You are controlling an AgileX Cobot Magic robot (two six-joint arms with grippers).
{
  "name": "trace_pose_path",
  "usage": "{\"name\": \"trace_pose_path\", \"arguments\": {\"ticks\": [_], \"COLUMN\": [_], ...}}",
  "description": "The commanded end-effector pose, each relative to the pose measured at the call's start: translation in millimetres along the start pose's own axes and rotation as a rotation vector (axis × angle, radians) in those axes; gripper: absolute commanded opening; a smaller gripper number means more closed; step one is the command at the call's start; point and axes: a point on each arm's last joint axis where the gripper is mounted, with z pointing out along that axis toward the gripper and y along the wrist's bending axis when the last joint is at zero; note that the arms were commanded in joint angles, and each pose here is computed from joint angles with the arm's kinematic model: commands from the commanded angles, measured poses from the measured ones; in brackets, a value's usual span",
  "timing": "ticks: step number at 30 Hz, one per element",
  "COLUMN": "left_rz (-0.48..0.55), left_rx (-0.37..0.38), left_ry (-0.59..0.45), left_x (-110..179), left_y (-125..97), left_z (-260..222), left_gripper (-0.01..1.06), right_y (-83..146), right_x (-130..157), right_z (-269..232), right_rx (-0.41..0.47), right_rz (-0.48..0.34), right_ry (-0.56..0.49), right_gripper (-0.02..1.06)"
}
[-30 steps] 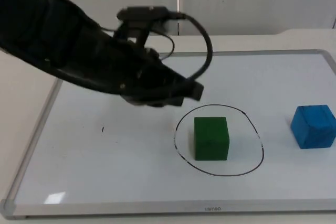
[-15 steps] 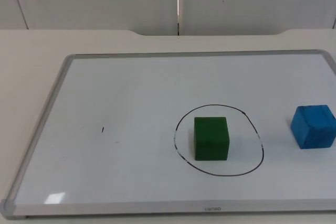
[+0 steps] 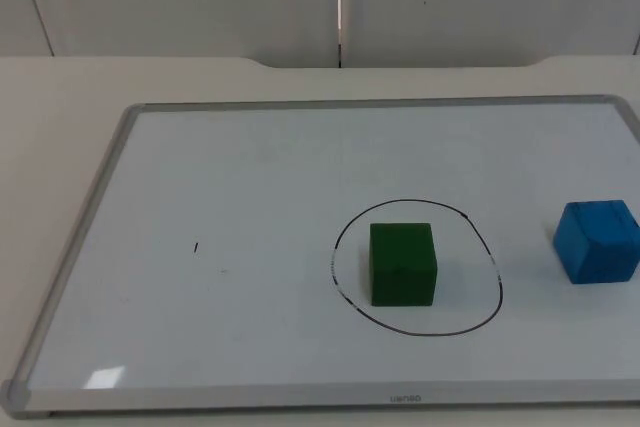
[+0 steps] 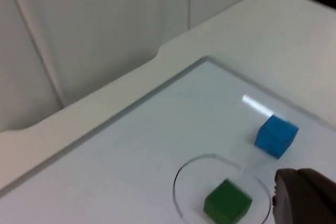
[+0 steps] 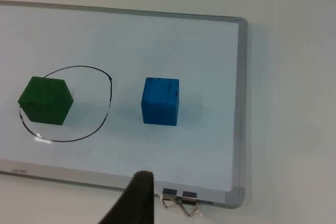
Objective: Push the two cubes into the marked area.
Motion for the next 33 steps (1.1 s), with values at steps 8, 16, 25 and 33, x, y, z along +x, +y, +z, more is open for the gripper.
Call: {"name": "trace_pose_path", "arguments": {"ticks": [8, 16, 25, 33], "left_rz": [0.0, -0.021, 0.012, -0.053], "left_rx": [-0.049, -0.043, -0.084, -0.108], "left_ry": [0.054, 0.058, -0.036, 0.013], "left_x": [34.4, 69.3, 89.8, 120.6], "left_y": [-5.2, -14.0, -23.2, -22.5], "left_z": [-32.9, -58.5, -109.6, -105.7], "left_gripper": [0.0, 0.0, 0.0, 0.0], "right_y": [0.1, 0.1, 0.1, 0.1], "right_x": [1.5, 1.5, 1.5, 1.5], "right_z": [2.0, 2.0, 2.0, 2.0], "right_rx": [0.005, 0.005, 0.005, 0.005], "right_rz": [-0.002, -0.002, -0.002, 0.0], "right_ry": [0.002, 0.002, 0.002, 0.002], "right_gripper": [1.05, 1.05, 1.05, 1.05]}}
